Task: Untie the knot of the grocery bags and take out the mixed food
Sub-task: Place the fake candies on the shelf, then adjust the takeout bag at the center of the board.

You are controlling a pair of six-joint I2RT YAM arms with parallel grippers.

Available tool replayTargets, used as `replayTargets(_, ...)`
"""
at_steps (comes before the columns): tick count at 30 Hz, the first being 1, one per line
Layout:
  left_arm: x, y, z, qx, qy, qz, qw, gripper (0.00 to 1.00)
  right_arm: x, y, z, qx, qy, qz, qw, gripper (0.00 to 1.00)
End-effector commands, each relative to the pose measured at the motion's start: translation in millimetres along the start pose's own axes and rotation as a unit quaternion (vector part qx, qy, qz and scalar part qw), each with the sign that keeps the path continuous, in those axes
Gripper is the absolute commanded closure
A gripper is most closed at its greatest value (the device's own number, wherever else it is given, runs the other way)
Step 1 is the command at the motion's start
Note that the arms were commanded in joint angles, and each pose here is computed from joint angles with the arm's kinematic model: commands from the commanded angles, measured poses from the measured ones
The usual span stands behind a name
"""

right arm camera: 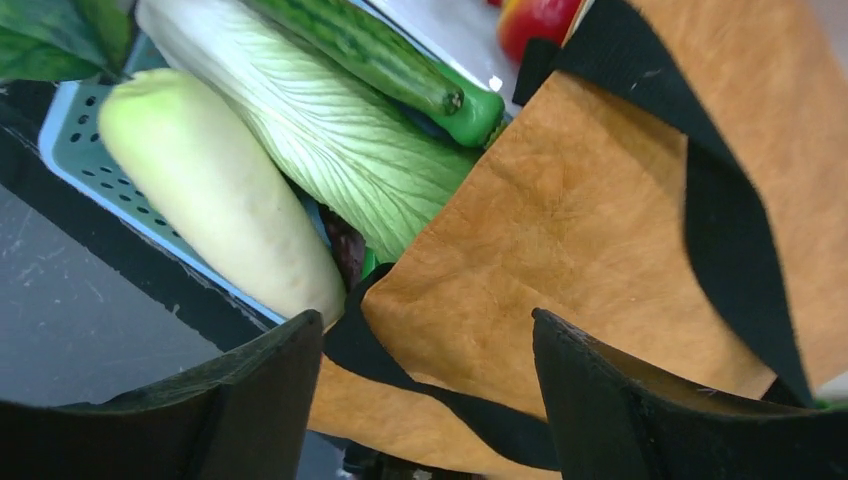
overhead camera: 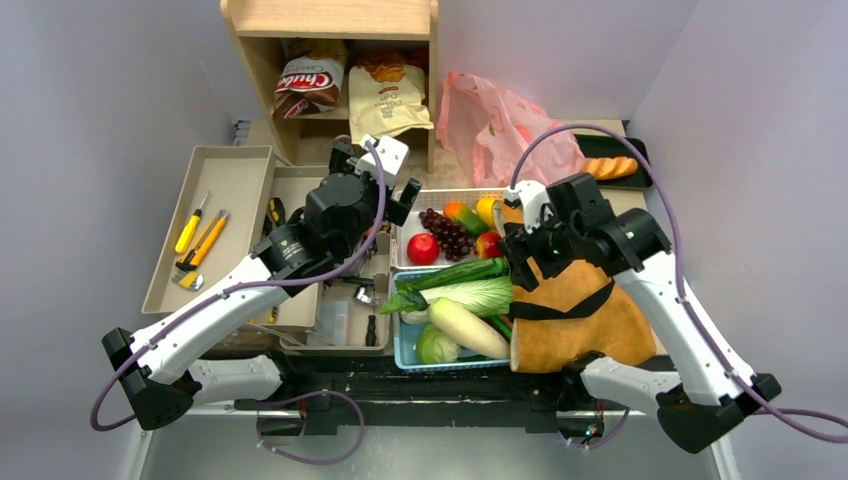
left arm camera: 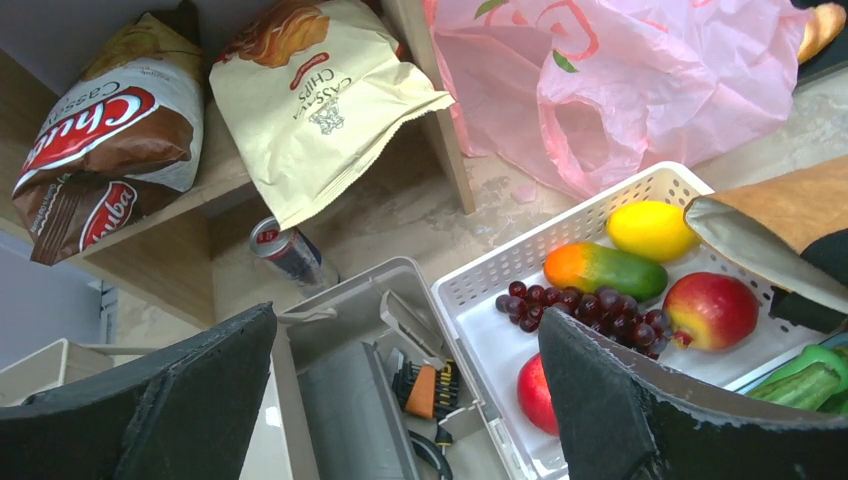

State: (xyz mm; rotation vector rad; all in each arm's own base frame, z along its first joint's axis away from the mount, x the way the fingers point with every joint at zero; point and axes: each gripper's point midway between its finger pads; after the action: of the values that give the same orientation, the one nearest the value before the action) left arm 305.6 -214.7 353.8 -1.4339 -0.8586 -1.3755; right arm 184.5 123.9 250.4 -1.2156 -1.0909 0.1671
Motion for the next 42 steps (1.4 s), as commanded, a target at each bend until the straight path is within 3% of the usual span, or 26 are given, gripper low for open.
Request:
replayTargets(1,13,1,-2,0.004,-0.051,-0.024,0.998,0.00,-6,26,-8,-0.022,0.062,0.038,0.997,0.29)
replayTargets(7,11,5,-6,0.000,-0.055,-0.022,0.998,0.00,-6,47,-17,-0.079,0.098,0.061,0.990,0.32)
replayTargets(13,10,9,-8,0.002,-0.053,-0.020,0.998,0.00,-24,63,-35,-0.192,0.126,0.089,0.969,0.24)
replayTargets(16,7,9,-6,0.007,-0.048,-0.021,0.999,0.00,-28,60,-40,-0.213,0.133,0.090,0.964,0.39)
replayTargets(21,5,11,-7,0.007,-0.046,-0.020,0.999,0.00,-15,47,-64,-0.262,0.136,0.063,0.953,0.93)
replayTargets(22,5,12,-8,0.006,-0.046,-0.020,0.999,0.00,-12,41,-73,-0.279,0.127,0.061,0.950,0.99)
replayTargets(26,2,15,-20,-0.025,-0.029,-0.012,0.999,0.00,2,13,-90,-0.304,0.087,0.046,0.948,1.00)
replayTargets(29,-7,18,-46,-0.091,-0.019,0.013,0.996,0.00,5,-19,-115,-0.333,0.036,0.046,0.941,1.00)
replayTargets(34,-8,17,-112,-0.255,-0.016,0.030,0.966,0.00,9,-76,-130,-0.306,-0.011,-0.027,0.952,1.00)
replayTargets(38,25,0,-184,-0.423,-0.038,-0.051,0.904,0.00,7,-89,-105,-0.262,-0.024,-0.055,0.963,1.00)
replayTargets(42,26,-3,-252,-0.505,0.002,-0.073,0.860,0.07,-1,-105,-95,-0.271,-0.024,-0.067,0.960,1.00)
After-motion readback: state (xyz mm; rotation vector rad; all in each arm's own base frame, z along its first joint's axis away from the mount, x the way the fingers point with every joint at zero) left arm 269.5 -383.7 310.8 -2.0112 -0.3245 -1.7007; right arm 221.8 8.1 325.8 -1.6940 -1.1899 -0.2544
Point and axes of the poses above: each gripper's point midway between its finger pads, its own y axis out along the fingers, its own z axis along the line the jaws close on, x = y × z, and after that the axes turned 10 degrees about -y, right-handed
